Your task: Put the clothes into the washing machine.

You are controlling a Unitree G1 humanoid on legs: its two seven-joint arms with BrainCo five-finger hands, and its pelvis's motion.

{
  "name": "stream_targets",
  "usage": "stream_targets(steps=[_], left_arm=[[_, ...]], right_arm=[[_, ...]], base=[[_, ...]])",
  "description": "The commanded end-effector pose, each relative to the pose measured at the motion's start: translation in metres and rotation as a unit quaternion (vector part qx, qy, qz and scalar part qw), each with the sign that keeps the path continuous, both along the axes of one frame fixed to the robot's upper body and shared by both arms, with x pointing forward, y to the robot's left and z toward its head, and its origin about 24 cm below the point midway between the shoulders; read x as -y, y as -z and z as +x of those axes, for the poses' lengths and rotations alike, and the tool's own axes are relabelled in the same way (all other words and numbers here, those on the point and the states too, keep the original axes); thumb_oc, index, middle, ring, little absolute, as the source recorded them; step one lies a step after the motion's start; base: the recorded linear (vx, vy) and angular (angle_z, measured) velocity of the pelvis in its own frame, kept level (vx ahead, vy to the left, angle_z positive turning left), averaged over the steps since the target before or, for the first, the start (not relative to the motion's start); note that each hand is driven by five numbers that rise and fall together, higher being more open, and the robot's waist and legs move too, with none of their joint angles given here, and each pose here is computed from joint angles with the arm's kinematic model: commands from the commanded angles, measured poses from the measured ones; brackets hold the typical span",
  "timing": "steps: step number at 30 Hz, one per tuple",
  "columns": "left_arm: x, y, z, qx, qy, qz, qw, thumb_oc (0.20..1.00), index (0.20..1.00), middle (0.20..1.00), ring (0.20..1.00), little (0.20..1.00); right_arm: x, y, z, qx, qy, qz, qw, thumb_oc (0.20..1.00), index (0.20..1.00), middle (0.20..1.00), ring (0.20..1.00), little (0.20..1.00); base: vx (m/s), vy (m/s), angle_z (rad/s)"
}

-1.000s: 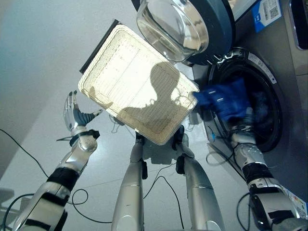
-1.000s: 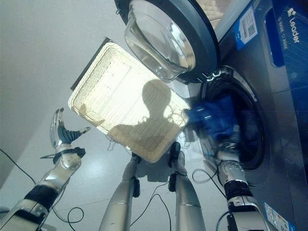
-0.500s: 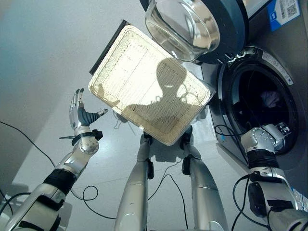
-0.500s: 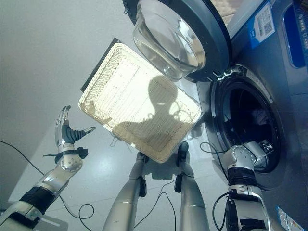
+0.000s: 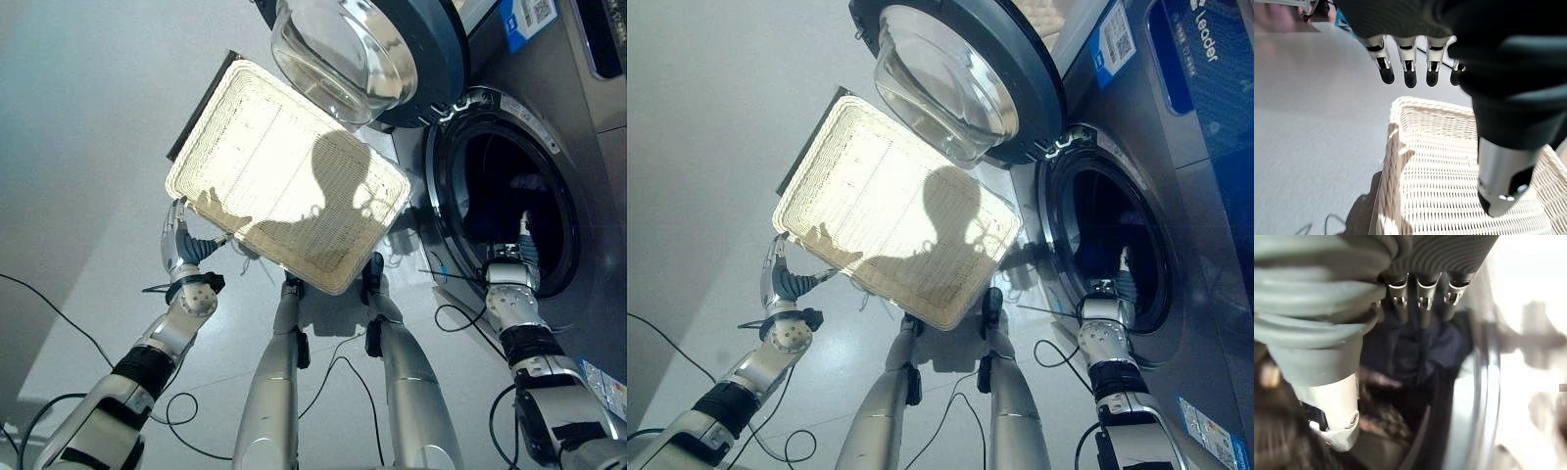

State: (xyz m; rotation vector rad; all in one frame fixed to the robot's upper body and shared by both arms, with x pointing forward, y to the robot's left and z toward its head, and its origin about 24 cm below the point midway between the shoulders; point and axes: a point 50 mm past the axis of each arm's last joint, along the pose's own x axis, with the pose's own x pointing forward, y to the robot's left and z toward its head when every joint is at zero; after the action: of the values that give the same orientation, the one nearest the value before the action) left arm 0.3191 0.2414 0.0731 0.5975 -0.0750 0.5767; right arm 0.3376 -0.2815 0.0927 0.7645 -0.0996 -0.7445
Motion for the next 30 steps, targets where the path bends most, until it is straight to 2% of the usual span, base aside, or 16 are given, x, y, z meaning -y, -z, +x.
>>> stream_targets(steps=[1,3,5,8,11,18,20,21,26,27,30], left_arm=[[-0.008,0.01,-0.006,0.009,-0.035,-0.056,0.998,1.0,1.0,1.0,1.0,1.0],[-0.007,0.013,-0.007,0.007,-0.037,-0.072,0.997,1.0,1.0,1.0,1.0,1.0],[-0.007,0.036,-0.018,-0.004,-0.048,-0.155,0.987,1.0,1.0,1.0,1.0,1.0],[-0.011,0.062,-0.032,-0.024,-0.069,-0.227,0.971,1.0,1.0,1.0,1.0,1.0],[-0.016,0.09,-0.05,-0.059,-0.094,-0.287,0.952,1.0,1.0,1.0,1.0,1.0],[-0.021,0.133,-0.077,-0.15,-0.104,-0.343,0.921,1.0,1.0,1.0,1.0,1.0],[-0.019,0.138,-0.079,-0.168,-0.094,-0.353,0.916,1.0,1.0,1.0,1.0,1.0],[-0.013,0.148,-0.084,-0.202,-0.061,-0.363,0.908,1.0,1.0,1.0,1.0,1.0],[-0.001,0.156,-0.087,-0.232,-0.005,-0.373,0.898,1.0,1.0,1.0,1.0,1.0],[0.007,0.161,-0.09,-0.253,0.035,-0.38,0.889,1.0,1.0,1.0,1.0,1.0],[0.018,0.165,-0.091,-0.274,0.089,-0.377,0.88,1.0,1.0,1.0,1.0,1.0]], right_arm=[[0.016,-0.033,-0.005,-0.026,0.028,-0.24,0.97,1.0,1.0,1.0,1.0,1.0],[0.014,-0.035,-0.005,-0.033,0.028,-0.272,0.961,1.0,1.0,1.0,1.0,1.0],[0.01,-0.03,-0.005,-0.071,0.02,-0.366,0.928,1.0,1.0,1.0,1.0,1.0],[0.003,-0.016,-0.006,-0.111,-0.003,-0.42,0.901,1.0,1.0,1.0,1.0,1.0],[-0.001,0.005,-0.008,-0.153,-0.04,-0.43,0.889,1.0,1.0,1.0,1.0,1.0],[-0.015,0.054,-0.013,-0.235,-0.135,-0.418,0.867,1.0,1.0,1.0,1.0,1.0],[-0.019,0.062,-0.014,-0.249,-0.149,-0.419,0.86,1.0,1.0,1.0,1.0,1.0],[-0.025,0.082,-0.021,-0.283,-0.189,-0.421,0.841,1.0,1.0,1.0,1.0,1.0],[-0.033,0.107,-0.034,-0.322,-0.241,-0.426,0.81,1.0,1.0,1.0,1.0,1.0],[-0.038,0.129,-0.049,-0.351,-0.271,-0.426,0.788,1.0,1.0,1.0,1.0,1.0],[-0.04,0.149,-0.065,-0.387,-0.3,-0.423,0.762,1.0,1.0,1.0,1.0,1.0]], base=[[-0.04,0.035,0.06],[-0.05,0.032,0.07],[-0.06,0.044,0.03],[-0.06,0.036,0.03],[-0.06,0.039,0.09],[-0.05,0.041,0.07],[-0.04,0.02,0.01],[-0.04,0.025,0.03],[-0.03,0.007,0.11],[-0.04,-0.013,0.17],[-0.02,-0.021,0.11]])
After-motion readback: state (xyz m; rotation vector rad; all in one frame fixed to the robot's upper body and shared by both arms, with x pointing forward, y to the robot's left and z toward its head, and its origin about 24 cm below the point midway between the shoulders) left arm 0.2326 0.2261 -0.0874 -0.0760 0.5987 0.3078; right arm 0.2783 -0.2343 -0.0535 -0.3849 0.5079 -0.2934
